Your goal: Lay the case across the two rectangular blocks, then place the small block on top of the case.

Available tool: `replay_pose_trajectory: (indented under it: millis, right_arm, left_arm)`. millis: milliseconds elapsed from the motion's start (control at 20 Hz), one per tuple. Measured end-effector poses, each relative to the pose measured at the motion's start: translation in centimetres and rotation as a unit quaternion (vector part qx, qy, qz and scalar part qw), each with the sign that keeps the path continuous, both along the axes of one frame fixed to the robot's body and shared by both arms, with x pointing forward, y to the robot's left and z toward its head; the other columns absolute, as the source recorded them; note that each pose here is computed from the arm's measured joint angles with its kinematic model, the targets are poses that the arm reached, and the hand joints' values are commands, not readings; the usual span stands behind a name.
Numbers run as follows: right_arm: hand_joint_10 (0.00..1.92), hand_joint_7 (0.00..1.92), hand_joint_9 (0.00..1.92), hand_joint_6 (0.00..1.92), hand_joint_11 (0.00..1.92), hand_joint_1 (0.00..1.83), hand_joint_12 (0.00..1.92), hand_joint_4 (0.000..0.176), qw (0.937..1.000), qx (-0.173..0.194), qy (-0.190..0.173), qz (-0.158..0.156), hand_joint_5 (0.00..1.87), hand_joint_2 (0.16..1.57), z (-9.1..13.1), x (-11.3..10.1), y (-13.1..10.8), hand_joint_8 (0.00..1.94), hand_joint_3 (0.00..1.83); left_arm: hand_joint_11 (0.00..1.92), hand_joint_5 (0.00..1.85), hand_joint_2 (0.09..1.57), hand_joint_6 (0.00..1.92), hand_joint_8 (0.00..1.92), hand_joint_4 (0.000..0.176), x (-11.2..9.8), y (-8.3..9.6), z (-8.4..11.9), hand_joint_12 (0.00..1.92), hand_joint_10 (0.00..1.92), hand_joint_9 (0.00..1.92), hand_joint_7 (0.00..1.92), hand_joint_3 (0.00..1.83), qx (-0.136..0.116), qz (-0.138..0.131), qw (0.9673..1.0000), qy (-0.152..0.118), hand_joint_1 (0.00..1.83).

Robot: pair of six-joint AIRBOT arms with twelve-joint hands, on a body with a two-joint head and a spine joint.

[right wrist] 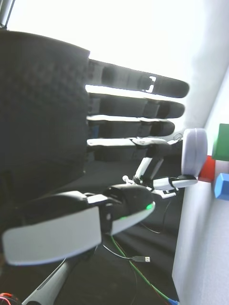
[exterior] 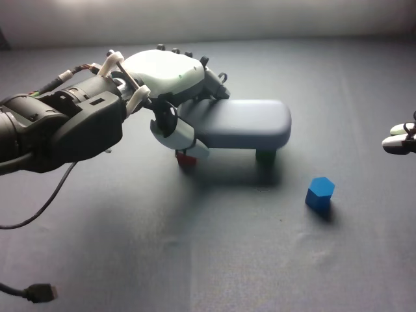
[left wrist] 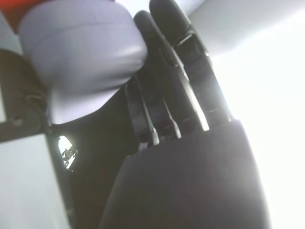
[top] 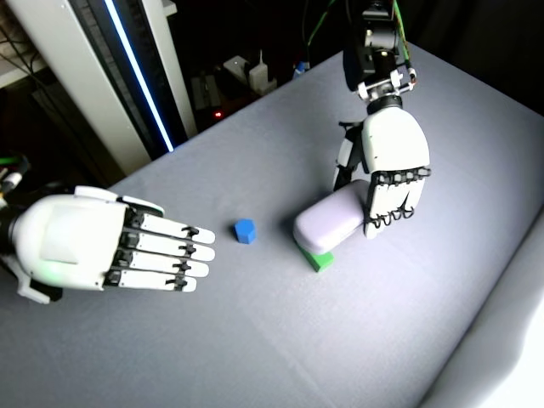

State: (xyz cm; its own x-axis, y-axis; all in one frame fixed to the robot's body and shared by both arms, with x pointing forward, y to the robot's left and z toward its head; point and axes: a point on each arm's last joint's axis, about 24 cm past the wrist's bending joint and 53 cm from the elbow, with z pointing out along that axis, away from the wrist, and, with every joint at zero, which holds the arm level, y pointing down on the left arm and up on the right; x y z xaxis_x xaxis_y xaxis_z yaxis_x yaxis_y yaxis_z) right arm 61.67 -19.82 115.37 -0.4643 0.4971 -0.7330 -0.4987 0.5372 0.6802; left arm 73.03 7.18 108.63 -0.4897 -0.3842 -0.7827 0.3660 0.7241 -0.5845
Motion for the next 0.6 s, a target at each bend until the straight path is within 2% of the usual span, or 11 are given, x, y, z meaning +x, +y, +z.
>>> replay_pose_trajectory:
  millis: [150, 200, 300, 350, 500, 550, 600]
  right_arm:
    - [0.01, 0.43, 0.49, 0.0, 0.2, 0.58, 0.89, 0.0, 1.0, 0.0, 0.0, 0.0, 0.49, 1.36, 0.0, 0.0, 0.0, 0.01, 0.0]
    - [0.0, 0.42, 0.46, 0.0, 0.16, 0.59, 0.91, 0.0, 1.0, 0.001, 0.0, 0.0, 0.49, 1.36, 0.0, 0.0, 0.0, 0.0, 0.0]
    - [0.0, 0.42, 0.47, 0.0, 0.17, 0.59, 0.93, 0.0, 1.0, 0.0, 0.001, 0.0, 0.49, 1.36, 0.0, 0.0, 0.0, 0.0, 0.0]
    - [0.0, 0.41, 0.45, 0.0, 0.14, 0.55, 0.91, 0.0, 1.0, 0.001, 0.001, 0.0, 0.48, 1.36, 0.0, 0.0, 0.0, 0.0, 0.0]
    - [0.0, 0.4, 0.44, 0.0, 0.14, 0.57, 0.9, 0.0, 1.0, 0.002, 0.002, 0.0, 0.48, 1.36, 0.0, 0.0, 0.0, 0.0, 0.0]
    - [0.01, 0.42, 0.47, 0.0, 0.17, 0.61, 0.92, 0.0, 1.0, 0.001, 0.002, 0.0, 0.48, 1.35, 0.0, 0.0, 0.0, 0.0, 0.0]
    - [0.0, 0.41, 0.46, 0.0, 0.15, 0.6, 0.91, 0.0, 1.0, 0.002, 0.002, 0.0, 0.48, 1.35, 0.0, 0.0, 0.0, 0.0, 0.0]
  left_arm:
    - [0.64, 0.5, 0.9, 0.0, 0.0, 0.0, -0.1, 0.0, 0.5, 1.16, 0.0, 0.92, 0.68, 0.0, -0.007, 0.0, 1.0, -0.007, 1.0]
    - [0.62, 0.48, 0.91, 0.0, 0.0, 0.0, 0.0, 0.2, 0.7, 1.22, 0.0, 0.92, 0.67, 0.0, -0.008, 0.001, 0.9999, -0.009, 0.97]
    - [0.56, 0.46, 0.9, 0.0, 0.0, 0.0, -0.1, 0.7, 1.2, 1.25, 0.0, 0.88, 0.62, 0.0, -0.011, 0.004, 0.9998, -0.014, 0.95]
    - [0.39, 0.41, 0.91, 0.0, 0.0, 0.0, -0.4, 0.8, 1.6, 1.19, 0.0, 0.71, 0.52, 0.0, -0.014, 0.003, 0.9998, -0.017, 0.94]
    - [0.28, 0.42, 0.88, 0.0, 0.0, 0.0, -1.9, 1.4, 3.0, 1.2, 0.0, 0.61, 0.49, 0.0, -0.031, -0.003, 0.9989, -0.035, 0.96]
    - [0.11, 0.37, 0.89, 0.0, 0.0, 0.011, -2.8, 2.0, 4.1, 1.23, 0.0, 0.48, 0.41, 0.0, -0.041, -0.004, 0.9978, -0.051, 0.91]
    - [0.02, 0.34, 0.89, 0.0, 0.0, 0.05, -3.7, 2.7, 5.3, 1.13, 0.0, 0.4, 0.37, 0.0, -0.051, -0.004, 0.9964, -0.068, 0.93]
